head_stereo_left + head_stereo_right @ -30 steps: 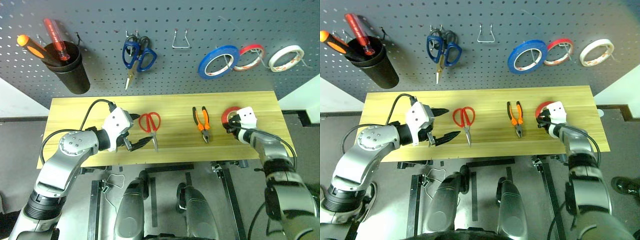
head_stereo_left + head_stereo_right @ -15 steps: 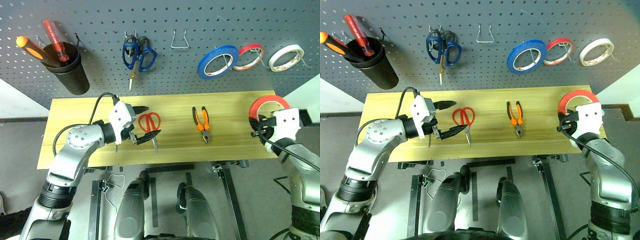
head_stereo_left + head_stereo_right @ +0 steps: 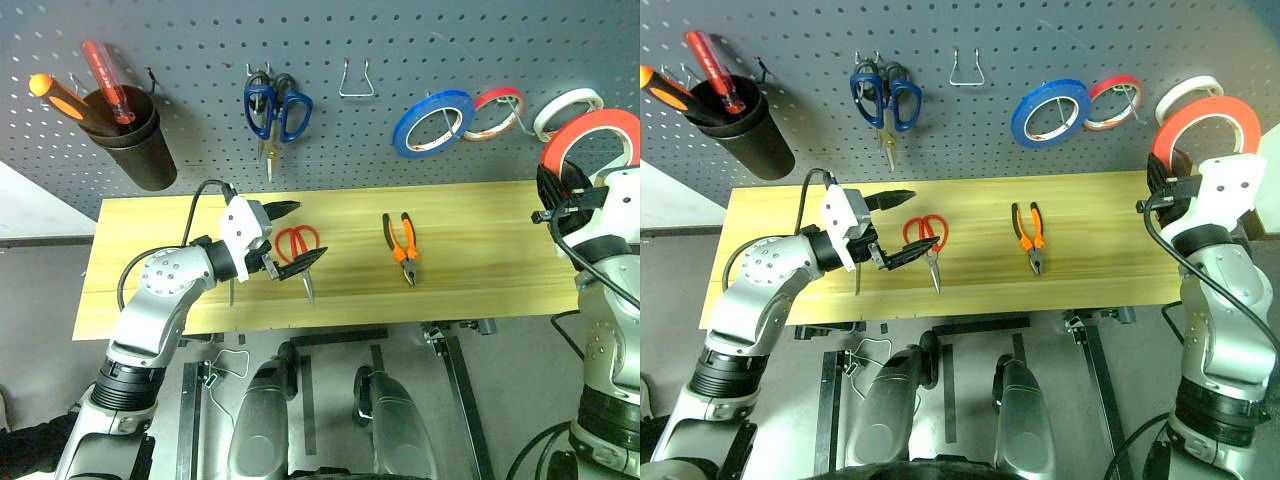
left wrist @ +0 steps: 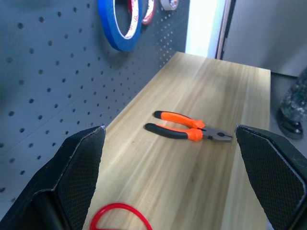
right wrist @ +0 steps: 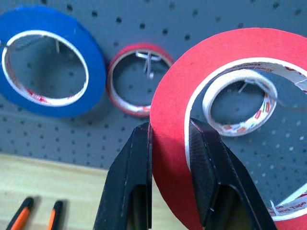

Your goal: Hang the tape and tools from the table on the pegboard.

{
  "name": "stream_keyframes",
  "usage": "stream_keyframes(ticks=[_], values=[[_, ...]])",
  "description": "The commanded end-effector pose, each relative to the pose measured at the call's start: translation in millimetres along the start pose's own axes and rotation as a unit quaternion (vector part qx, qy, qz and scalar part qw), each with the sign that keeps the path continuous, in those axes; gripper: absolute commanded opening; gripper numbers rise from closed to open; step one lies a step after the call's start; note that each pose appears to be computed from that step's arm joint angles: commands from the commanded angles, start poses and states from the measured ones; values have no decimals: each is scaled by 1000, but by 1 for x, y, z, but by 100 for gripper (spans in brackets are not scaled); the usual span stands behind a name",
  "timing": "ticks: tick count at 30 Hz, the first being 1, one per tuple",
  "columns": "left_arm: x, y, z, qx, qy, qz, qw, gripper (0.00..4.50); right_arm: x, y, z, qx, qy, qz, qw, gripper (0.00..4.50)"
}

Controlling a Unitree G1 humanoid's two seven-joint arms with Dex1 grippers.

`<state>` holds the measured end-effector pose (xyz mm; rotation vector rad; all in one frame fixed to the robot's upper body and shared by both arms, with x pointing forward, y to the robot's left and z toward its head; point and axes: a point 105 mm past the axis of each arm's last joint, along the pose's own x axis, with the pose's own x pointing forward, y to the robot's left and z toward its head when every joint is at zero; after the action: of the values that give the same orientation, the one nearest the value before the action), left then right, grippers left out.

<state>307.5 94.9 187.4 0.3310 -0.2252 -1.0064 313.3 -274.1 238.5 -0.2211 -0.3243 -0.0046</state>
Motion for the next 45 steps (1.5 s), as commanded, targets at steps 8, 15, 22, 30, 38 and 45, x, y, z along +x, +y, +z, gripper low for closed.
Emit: stream_keyframes(ticks=[8,15,22,30,38,45], values=[[-5,5,15,15,-35,28,999,450,2,20,34,48,-96,53,993,71],[-7,8,30,12,-86,39,996,450,8,36,27,63,-94,77,991,71],[0,4,36,3,-108,26,994,450,19,48,26,83,-106,95,986,71],[3,1,40,2,-114,21,993,450,37,54,23,94,-116,107,983,71],[1,3,44,6,-114,25,993,450,63,61,0,105,-104,119,982,71],[-1,4,47,10,-114,32,993,450,93,68,-24,129,-89,108,982,71]])
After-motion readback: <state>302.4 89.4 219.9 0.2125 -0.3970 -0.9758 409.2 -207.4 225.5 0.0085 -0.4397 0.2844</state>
